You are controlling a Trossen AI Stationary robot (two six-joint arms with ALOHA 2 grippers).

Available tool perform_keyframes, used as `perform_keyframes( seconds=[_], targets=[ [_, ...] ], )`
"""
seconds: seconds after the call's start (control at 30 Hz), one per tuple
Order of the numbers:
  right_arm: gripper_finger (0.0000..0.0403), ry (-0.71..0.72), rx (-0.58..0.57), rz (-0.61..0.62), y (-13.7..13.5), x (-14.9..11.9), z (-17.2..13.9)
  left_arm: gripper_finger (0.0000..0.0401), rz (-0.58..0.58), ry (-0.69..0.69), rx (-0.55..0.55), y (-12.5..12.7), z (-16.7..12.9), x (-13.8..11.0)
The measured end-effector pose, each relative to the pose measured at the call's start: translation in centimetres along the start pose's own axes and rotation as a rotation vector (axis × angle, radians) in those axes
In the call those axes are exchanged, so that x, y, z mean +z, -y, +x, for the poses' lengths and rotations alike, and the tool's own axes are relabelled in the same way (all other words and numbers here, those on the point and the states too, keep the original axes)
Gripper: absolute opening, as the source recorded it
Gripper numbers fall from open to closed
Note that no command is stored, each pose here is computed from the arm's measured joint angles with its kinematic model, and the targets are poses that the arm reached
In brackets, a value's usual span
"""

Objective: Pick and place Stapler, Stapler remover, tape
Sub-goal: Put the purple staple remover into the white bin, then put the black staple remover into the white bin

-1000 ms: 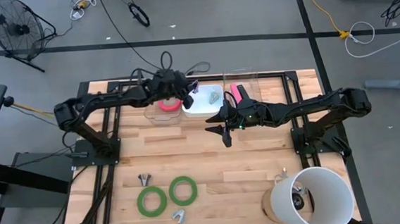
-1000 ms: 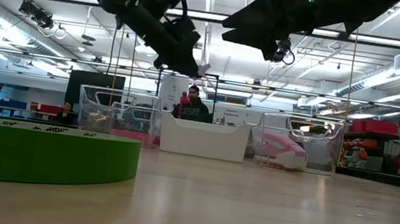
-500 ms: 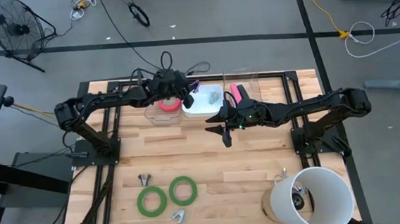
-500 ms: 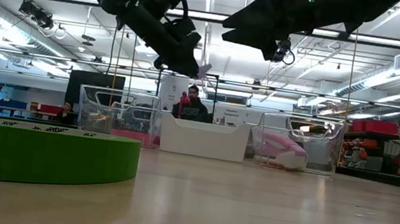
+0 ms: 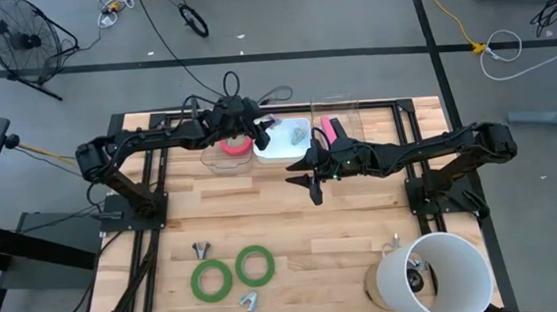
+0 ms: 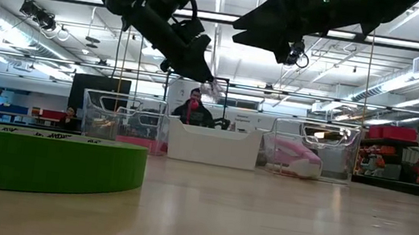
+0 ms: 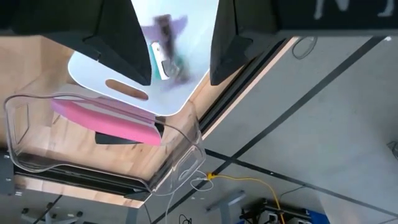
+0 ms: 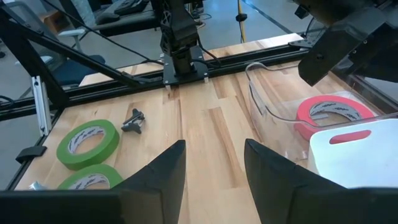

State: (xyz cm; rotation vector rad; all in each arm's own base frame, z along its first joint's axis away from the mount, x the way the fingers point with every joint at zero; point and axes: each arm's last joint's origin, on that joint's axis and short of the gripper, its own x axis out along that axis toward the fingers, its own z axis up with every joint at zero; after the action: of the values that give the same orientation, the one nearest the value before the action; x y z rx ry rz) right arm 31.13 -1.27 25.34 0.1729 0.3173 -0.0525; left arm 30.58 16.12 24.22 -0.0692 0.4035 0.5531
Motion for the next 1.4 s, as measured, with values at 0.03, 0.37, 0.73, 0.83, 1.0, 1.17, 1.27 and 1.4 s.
perform_keyframes(
  seconds=[0.03,0.37,0.73,0.83,1.0,1.17,1.27,1.4],
  targets=[
    [0.0164,0.000,0.000,0.000,0.0,0.0,0.0,0.0171,0.000,0.001,0.000,0.0,0.0,0.0],
    [0.0164,0.000,-0.001,0.000,0.0,0.0,0.0,0.0172,-0.016,-0.013,-0.011,0.2,0.0,-0.1],
    [0.0164,-0.016,-0.003,-0.005,0.0,-0.2,0.0,0.0172,0.071,-0.271,-0.227,2.6,-4.9,-0.6],
    [0.0164,-0.016,-0.003,-0.014,0.0,-0.1,0.0,0.0172,0.055,-0.357,-0.321,3.9,-7.9,-0.6],
    [0.0164,-0.015,-0.004,-0.016,0.0,-0.1,0.0,0.0172,-0.007,-0.518,-0.479,6.8,-12.4,-1.2],
    [0.0164,-0.015,-0.003,-0.016,0.0,-0.1,0.0,0.0172,0.018,-0.709,-0.540,9.4,-16.1,-2.8],
    [0.0164,-0.016,-0.003,-0.016,0.0,-0.1,0.0,0.0172,0.007,-0.785,-0.517,10.9,-17.5,-3.6],
    [0.0164,-0.015,-0.003,-0.016,0.0,-0.1,0.0,0.0172,-0.032,-0.838,-0.436,12.7,-19.3,-4.6]
  ],
)
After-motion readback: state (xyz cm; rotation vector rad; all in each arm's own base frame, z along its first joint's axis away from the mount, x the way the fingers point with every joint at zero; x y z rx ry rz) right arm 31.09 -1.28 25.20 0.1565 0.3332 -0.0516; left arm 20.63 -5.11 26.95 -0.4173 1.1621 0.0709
